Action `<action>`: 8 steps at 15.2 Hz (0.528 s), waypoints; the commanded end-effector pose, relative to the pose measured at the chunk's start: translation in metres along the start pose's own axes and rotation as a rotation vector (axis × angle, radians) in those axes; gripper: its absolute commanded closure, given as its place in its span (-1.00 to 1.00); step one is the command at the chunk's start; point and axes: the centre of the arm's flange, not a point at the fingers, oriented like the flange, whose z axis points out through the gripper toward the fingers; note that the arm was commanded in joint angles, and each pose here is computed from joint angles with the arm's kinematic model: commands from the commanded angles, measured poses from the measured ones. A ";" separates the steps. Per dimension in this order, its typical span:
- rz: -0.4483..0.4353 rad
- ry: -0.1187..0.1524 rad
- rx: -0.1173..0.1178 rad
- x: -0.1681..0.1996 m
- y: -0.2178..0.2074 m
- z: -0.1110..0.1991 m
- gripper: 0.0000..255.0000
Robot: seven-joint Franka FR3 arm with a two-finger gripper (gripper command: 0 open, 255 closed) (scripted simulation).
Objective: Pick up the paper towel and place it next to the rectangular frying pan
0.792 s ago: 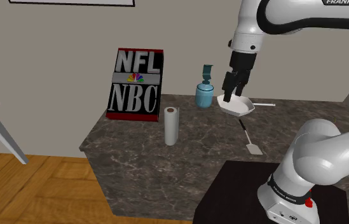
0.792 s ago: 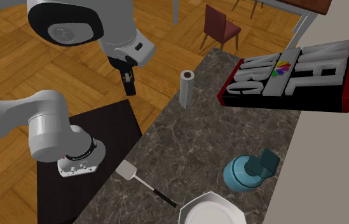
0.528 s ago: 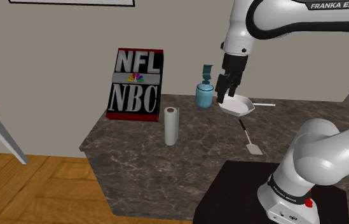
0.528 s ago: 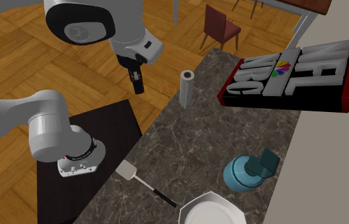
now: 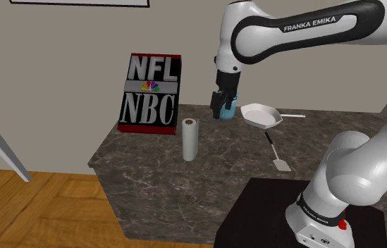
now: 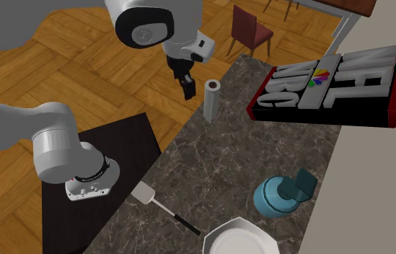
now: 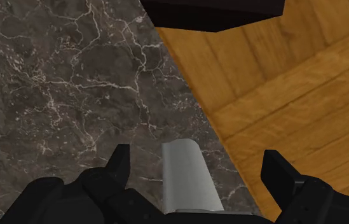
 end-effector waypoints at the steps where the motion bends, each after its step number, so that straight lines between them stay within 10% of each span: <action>1: -0.031 0.011 -0.017 0.023 -0.004 0.015 -1.00; 8: -0.135 0.043 -0.077 0.100 -0.032 0.053 -1.00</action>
